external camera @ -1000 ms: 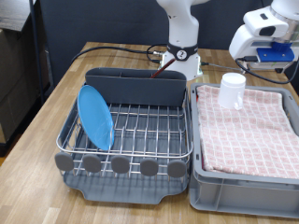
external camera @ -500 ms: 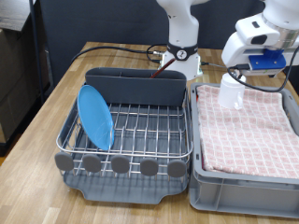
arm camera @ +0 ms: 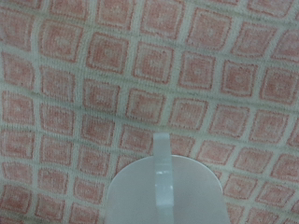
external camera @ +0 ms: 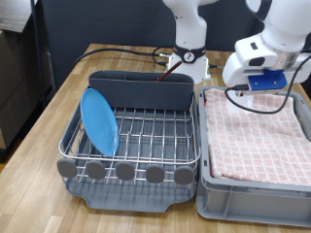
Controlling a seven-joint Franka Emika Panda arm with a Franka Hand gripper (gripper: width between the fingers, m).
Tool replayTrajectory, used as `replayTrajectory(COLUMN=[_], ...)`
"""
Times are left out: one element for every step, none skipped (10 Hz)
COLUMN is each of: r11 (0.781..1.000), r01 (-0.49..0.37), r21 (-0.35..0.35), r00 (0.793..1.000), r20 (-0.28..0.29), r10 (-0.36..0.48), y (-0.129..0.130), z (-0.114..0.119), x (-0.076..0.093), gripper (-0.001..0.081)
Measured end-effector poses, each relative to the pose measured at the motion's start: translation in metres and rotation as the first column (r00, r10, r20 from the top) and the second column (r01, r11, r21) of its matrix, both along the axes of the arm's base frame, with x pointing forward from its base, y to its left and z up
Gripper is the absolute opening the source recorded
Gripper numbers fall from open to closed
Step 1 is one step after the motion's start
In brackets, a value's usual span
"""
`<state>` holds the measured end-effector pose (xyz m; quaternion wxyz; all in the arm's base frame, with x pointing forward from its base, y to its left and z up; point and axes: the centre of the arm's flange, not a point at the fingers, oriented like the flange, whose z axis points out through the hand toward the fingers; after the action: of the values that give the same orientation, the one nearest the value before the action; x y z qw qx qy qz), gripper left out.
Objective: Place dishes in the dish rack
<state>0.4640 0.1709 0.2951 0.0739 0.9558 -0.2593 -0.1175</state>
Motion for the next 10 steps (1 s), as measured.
replayTrajectory(r11=[1.0, 1.0, 1.0, 1.0, 0.999, 0.999, 0.999, 0.999, 0.998, 0.998], r01=[0.009, 0.016, 0.024, 0.029, 0.033, 0.038, 0.044, 0.05, 0.057, 0.064], r21=[0.002, 0.002, 0.003, 0.002, 0.001, 0.003, 0.005, 0.01, 0.017, 0.025], r00=[1.0, 1.0, 1.0, 1.0, 0.999, 0.999, 0.999, 0.999, 0.998, 0.998], r20=[-0.002, -0.001, 0.003, 0.003, 0.003, 0.001, 0.0, -0.001, 0.0, 0.002], r10=[-0.009, -0.016, -0.024, -0.029, -0.033, -0.038, -0.044, -0.05, -0.057, -0.064], y=[0.0, -0.001, -0.002, -0.002, -0.003, -0.003, -0.004, -0.004, -0.005, -0.005], z=[-0.006, -0.011, -0.016, -0.021, -0.025, -0.03, -0.034, -0.038, -0.042, -0.045], x=[-0.002, -0.004, -0.006, -0.009, -0.011, -0.014, -0.016, -0.018, -0.02, -0.022], gripper=[0.0803, 0.0803, 0.0803, 0.0803, 0.0803, 0.0803, 0.0803, 0.0803, 0.0803, 0.0803])
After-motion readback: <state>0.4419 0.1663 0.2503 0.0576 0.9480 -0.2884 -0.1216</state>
